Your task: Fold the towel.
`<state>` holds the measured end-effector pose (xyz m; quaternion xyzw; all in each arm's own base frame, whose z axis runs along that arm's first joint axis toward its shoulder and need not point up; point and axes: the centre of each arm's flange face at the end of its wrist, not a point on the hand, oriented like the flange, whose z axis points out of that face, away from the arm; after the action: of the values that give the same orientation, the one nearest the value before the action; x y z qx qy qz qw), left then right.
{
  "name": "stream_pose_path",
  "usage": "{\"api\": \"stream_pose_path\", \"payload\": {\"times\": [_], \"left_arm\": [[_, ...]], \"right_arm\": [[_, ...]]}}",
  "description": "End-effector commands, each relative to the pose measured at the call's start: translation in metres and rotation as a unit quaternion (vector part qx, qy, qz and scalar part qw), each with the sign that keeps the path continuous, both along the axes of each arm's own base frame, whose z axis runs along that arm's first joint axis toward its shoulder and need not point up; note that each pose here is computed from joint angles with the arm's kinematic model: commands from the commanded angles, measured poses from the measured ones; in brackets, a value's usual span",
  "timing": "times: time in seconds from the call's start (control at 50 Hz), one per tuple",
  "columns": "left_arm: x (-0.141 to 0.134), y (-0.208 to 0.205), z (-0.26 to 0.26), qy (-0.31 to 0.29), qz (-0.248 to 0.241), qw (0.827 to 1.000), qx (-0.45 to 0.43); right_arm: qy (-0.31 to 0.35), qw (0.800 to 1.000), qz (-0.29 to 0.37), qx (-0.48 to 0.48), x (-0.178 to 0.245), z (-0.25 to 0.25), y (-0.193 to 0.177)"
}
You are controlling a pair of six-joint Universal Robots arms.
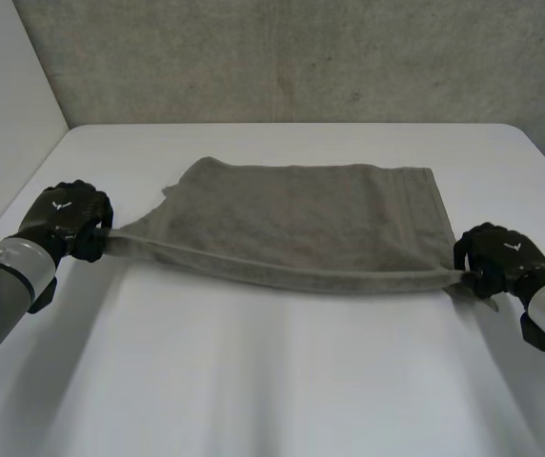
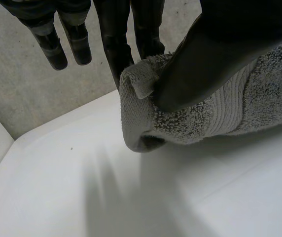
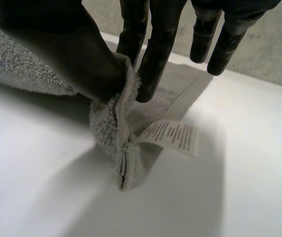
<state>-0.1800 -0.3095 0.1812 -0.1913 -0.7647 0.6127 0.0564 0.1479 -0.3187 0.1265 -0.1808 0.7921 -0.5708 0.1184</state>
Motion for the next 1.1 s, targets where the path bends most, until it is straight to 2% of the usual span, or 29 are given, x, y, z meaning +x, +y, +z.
{"api": "stream_pose_path", "payload": {"times": [0.02,0.12,0.18,0.3,0.4,0.52,0.7,0.82,0.98,1.1], "left_arm": [[0.000,0.004,0.006,0.002,0.001,1.000,-0.005],[-0.001,0.009,0.013,0.010,-0.005,1.000,-0.008],[-0.001,0.016,0.020,0.020,-0.013,1.000,-0.006],[-0.002,0.023,0.032,0.026,-0.024,0.999,-0.015],[-0.002,0.033,0.050,0.027,-0.029,0.999,-0.027],[-0.003,0.042,0.066,0.031,-0.031,0.998,-0.044],[-0.008,0.053,0.071,0.054,-0.044,0.997,-0.031],[-0.016,0.063,0.066,0.063,-0.071,0.995,-0.007],[-0.018,0.047,0.102,0.069,-0.074,0.993,-0.068],[-0.019,0.030,0.138,0.071,-0.073,0.986,-0.129]], "right_arm": [[0.020,0.999,0.013,-0.029,-0.009,0.015,-0.001],[0.020,0.998,0.047,-0.026,-0.006,0.023,0.002],[0.029,0.996,0.078,-0.035,-0.003,0.044,0.006],[0.048,0.993,0.090,-0.053,-0.013,0.066,0.005],[0.076,0.987,0.106,-0.099,-0.025,0.105,0.005],[0.095,0.978,0.109,-0.149,-0.038,0.138,0.002],[0.092,0.972,0.126,-0.176,-0.051,0.160,0.003],[0.112,0.969,0.103,-0.194,-0.080,0.175,0.000],[0.124,0.961,0.110,-0.221,-0.083,0.195,-0.003],[0.128,0.944,0.151,-0.266,-0.056,0.222,-0.001]]}}
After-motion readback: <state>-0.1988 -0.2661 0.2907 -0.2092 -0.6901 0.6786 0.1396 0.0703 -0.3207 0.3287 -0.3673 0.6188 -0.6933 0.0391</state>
